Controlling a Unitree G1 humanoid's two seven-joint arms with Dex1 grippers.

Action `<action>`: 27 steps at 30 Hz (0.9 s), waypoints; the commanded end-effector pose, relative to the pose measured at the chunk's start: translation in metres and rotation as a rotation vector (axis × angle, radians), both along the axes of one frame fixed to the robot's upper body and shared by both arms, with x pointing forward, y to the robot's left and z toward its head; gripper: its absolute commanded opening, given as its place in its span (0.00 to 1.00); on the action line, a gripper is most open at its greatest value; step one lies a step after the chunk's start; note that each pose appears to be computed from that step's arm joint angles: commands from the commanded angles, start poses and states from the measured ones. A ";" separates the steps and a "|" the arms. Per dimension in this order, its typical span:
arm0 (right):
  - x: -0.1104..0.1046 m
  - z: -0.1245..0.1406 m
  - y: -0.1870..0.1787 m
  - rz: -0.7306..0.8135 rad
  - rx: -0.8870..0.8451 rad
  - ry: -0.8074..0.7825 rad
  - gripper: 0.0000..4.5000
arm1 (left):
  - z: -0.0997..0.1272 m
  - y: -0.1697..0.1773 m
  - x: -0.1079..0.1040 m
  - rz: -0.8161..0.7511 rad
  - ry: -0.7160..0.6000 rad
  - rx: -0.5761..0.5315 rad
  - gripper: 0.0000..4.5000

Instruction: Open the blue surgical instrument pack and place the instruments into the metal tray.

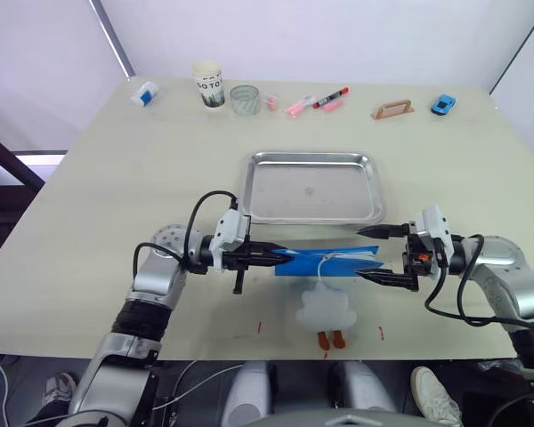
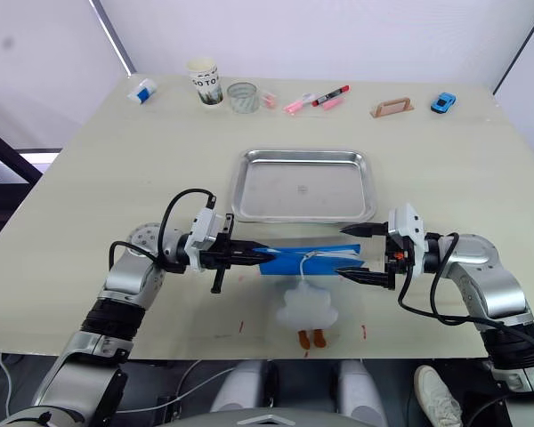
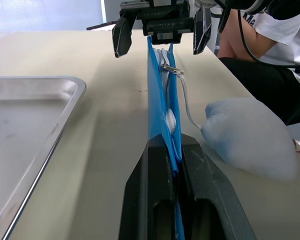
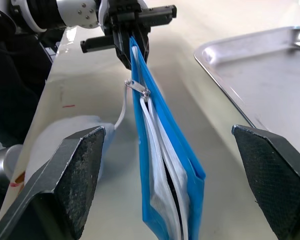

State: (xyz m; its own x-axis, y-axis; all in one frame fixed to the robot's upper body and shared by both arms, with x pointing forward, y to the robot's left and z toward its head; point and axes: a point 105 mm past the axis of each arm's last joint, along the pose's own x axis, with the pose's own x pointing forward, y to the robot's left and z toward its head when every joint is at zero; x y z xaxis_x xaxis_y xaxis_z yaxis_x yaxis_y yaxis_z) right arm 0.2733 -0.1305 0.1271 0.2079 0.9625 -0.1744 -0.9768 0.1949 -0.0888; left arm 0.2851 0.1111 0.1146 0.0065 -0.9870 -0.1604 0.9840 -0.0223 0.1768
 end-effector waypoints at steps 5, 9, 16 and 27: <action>0.002 0.006 0.001 0.004 0.004 -0.049 0.96 | 0.003 0.000 -0.001 -0.019 -0.023 0.012 0.00; 0.003 0.006 0.003 0.005 0.006 -0.044 0.80 | 0.000 0.003 0.000 -0.016 -0.020 0.016 0.00; 0.002 0.003 0.004 0.026 -0.008 -0.044 0.16 | -0.003 0.005 0.002 -0.013 -0.019 0.014 0.00; 0.001 0.002 0.005 0.043 -0.013 -0.054 0.01 | -0.004 0.011 0.000 -0.001 0.001 -0.012 0.00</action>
